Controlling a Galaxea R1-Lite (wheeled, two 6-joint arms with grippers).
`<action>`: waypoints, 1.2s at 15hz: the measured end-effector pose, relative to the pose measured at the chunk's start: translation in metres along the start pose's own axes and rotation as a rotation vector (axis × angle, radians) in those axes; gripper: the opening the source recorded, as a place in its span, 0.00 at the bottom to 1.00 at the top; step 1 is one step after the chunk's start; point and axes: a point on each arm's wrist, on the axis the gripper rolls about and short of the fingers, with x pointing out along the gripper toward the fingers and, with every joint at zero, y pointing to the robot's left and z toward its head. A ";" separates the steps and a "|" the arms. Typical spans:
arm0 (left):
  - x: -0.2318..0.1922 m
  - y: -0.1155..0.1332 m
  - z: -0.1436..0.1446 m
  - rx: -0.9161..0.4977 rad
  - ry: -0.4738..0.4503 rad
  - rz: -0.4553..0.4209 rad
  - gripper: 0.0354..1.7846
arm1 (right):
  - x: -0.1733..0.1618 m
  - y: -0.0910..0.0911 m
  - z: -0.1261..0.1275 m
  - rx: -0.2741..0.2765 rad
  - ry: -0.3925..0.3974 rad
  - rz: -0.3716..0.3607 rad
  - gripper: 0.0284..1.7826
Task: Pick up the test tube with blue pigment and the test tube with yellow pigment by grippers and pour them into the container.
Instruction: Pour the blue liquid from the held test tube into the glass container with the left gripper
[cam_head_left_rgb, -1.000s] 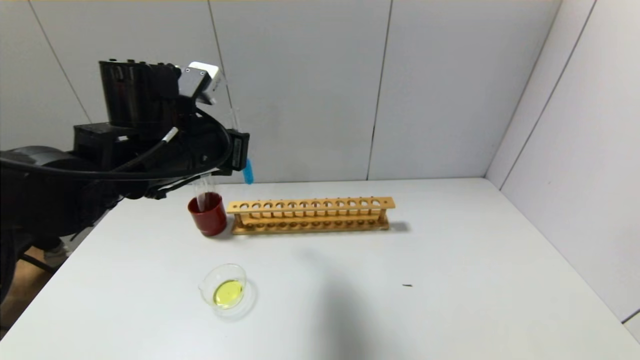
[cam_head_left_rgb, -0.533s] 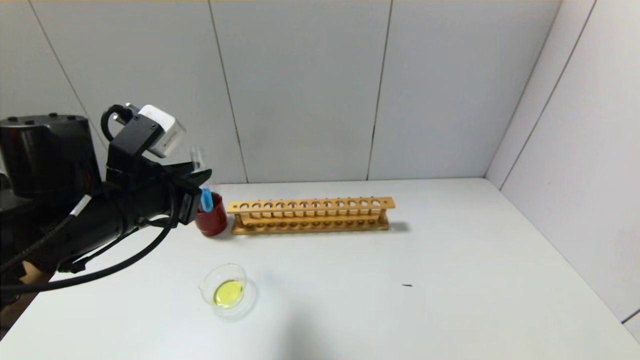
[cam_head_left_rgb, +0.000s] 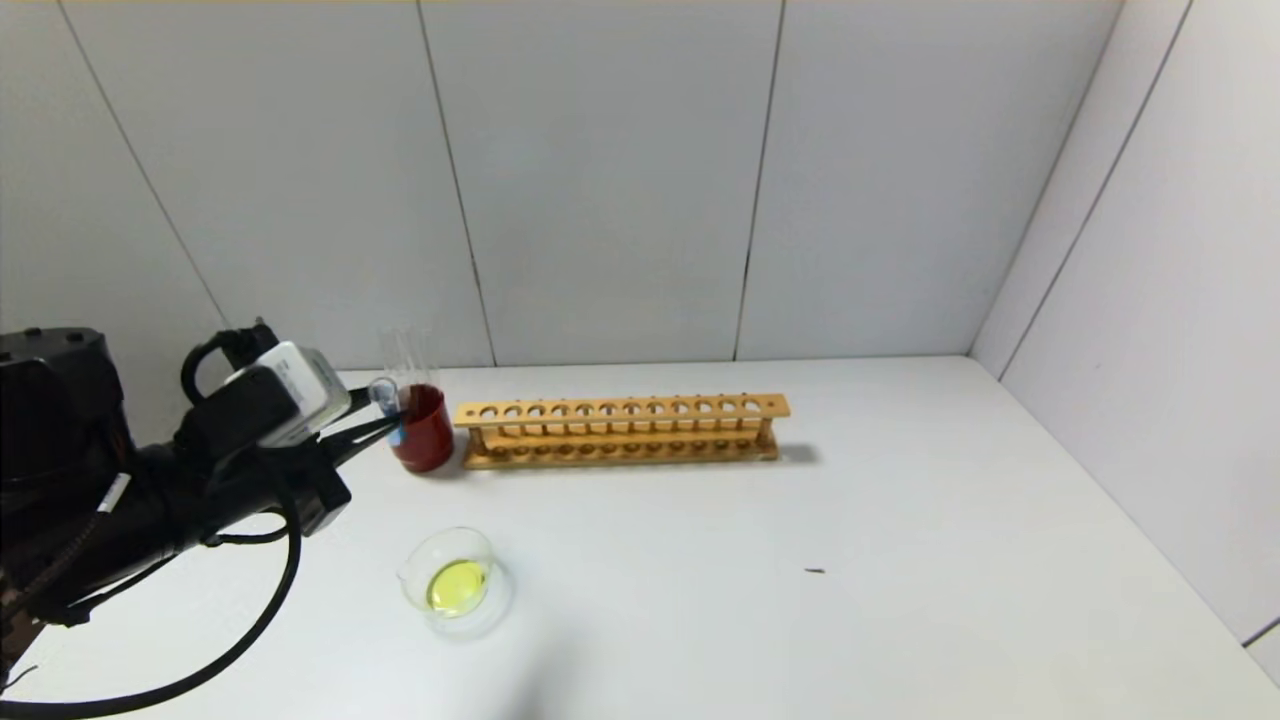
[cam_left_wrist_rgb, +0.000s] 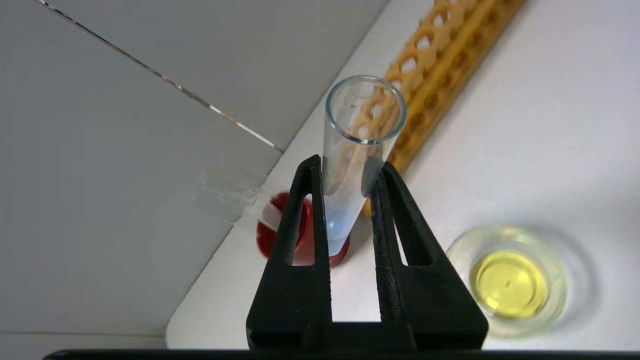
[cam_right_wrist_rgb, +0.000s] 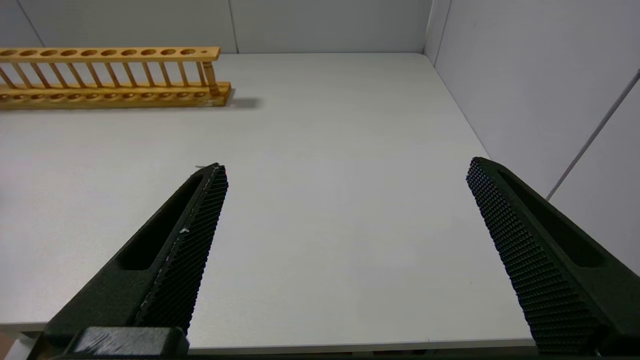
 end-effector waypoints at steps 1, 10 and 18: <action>-0.001 0.000 -0.006 0.049 0.011 -0.010 0.15 | 0.000 0.000 0.000 0.000 0.000 0.000 0.98; 0.014 -0.012 -0.036 0.330 -0.009 -0.056 0.15 | 0.000 0.000 0.000 0.000 0.000 0.000 0.98; 0.003 -0.022 -0.068 0.510 0.096 -0.114 0.15 | 0.000 0.000 0.000 0.000 0.000 0.000 0.98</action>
